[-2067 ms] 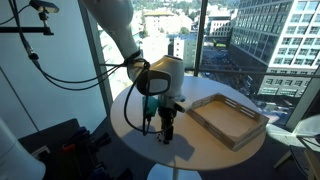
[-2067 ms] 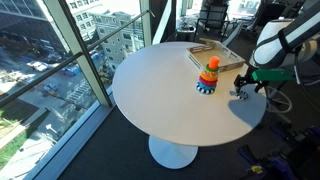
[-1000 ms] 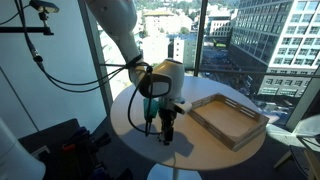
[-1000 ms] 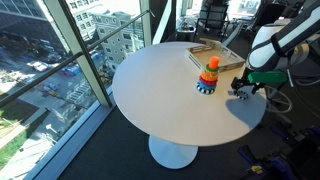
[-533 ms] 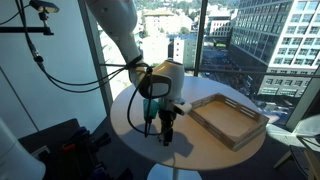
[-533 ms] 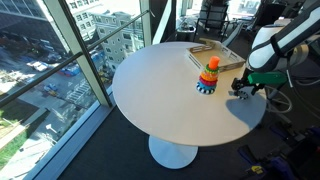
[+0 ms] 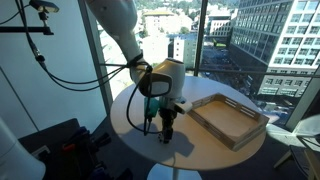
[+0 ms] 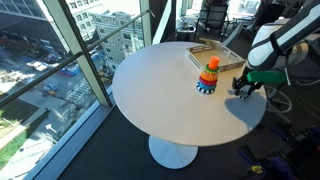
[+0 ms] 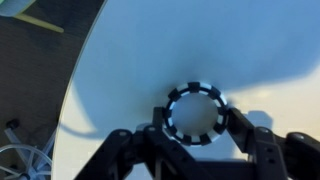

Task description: Pick up the black and white striped ring from the table and hang it on the rings stacking stand

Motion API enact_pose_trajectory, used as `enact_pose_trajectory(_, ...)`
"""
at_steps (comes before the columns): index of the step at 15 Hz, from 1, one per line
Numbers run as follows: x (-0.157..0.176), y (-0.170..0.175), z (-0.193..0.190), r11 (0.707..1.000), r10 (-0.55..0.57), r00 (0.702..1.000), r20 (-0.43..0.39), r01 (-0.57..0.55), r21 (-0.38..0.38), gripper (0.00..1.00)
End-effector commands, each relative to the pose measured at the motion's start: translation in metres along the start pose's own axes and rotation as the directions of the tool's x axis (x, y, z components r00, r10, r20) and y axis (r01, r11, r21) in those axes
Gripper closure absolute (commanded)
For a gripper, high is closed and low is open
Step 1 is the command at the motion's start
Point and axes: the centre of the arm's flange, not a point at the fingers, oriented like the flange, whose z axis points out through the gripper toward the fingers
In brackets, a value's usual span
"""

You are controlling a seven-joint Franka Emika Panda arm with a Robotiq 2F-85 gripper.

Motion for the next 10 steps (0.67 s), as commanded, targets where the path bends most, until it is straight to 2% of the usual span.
enact_pose_trajectory(1,0.000,0.000,-0.012,0.999,0.026,1.000,0.004,-0.026,0.021,0.59)
enact_pose_trajectory(10,-0.002,0.003,-0.081,0.999,0.028,0.999,-0.022,-0.028,0.031,0.59)
